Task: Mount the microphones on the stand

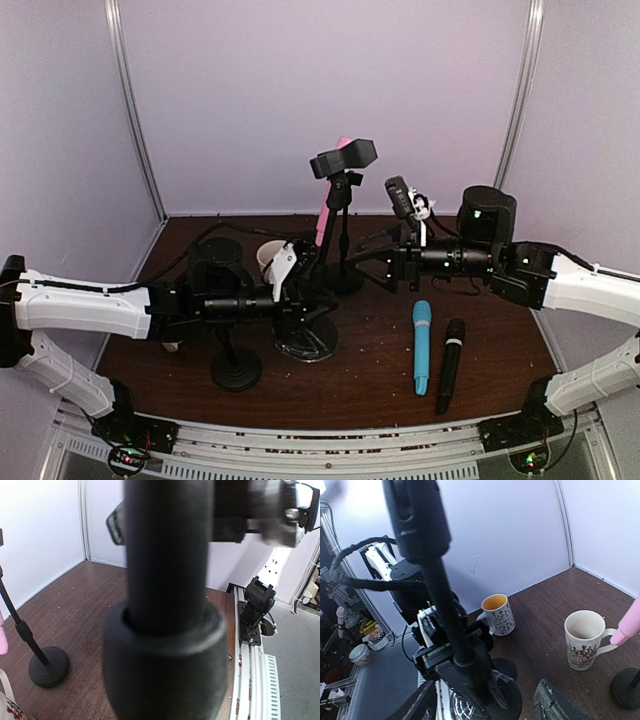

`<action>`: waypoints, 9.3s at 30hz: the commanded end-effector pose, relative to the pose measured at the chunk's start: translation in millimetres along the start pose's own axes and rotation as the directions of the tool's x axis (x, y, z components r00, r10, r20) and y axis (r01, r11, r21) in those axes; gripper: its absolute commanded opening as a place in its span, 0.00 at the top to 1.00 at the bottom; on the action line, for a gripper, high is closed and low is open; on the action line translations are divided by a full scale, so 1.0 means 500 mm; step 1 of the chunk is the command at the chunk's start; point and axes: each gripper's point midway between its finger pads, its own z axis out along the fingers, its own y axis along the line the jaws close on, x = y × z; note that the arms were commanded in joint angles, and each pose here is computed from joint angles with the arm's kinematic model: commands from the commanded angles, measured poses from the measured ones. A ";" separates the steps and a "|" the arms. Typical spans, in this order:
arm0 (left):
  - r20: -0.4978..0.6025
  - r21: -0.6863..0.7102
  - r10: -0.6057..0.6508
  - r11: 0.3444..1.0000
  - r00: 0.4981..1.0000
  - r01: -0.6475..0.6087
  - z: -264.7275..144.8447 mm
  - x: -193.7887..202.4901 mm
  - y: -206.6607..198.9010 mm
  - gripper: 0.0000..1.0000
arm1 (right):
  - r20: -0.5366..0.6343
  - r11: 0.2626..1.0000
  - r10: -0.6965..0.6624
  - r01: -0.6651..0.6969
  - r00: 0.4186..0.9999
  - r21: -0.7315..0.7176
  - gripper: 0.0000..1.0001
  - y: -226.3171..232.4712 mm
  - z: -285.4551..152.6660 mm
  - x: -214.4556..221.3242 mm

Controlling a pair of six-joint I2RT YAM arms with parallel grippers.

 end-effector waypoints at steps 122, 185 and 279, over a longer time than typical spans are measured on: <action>0.257 -0.025 0.036 0.999 0.966 -0.030 -0.013 -0.110 0.006 1.00 | 0.059 0.966 0.171 -0.179 0.984 0.186 0.83 -0.071 0.072 0.049; 0.217 0.025 -0.020 1.000 0.976 0.015 -0.001 -0.121 -0.008 1.00 | 0.111 0.998 -0.012 0.004 0.994 0.066 0.36 0.005 0.065 -0.006; 0.101 -0.110 0.022 0.994 0.995 -0.011 0.014 -0.033 0.030 1.00 | -0.009 0.945 -0.037 0.038 0.999 0.325 0.73 -0.059 0.010 -0.157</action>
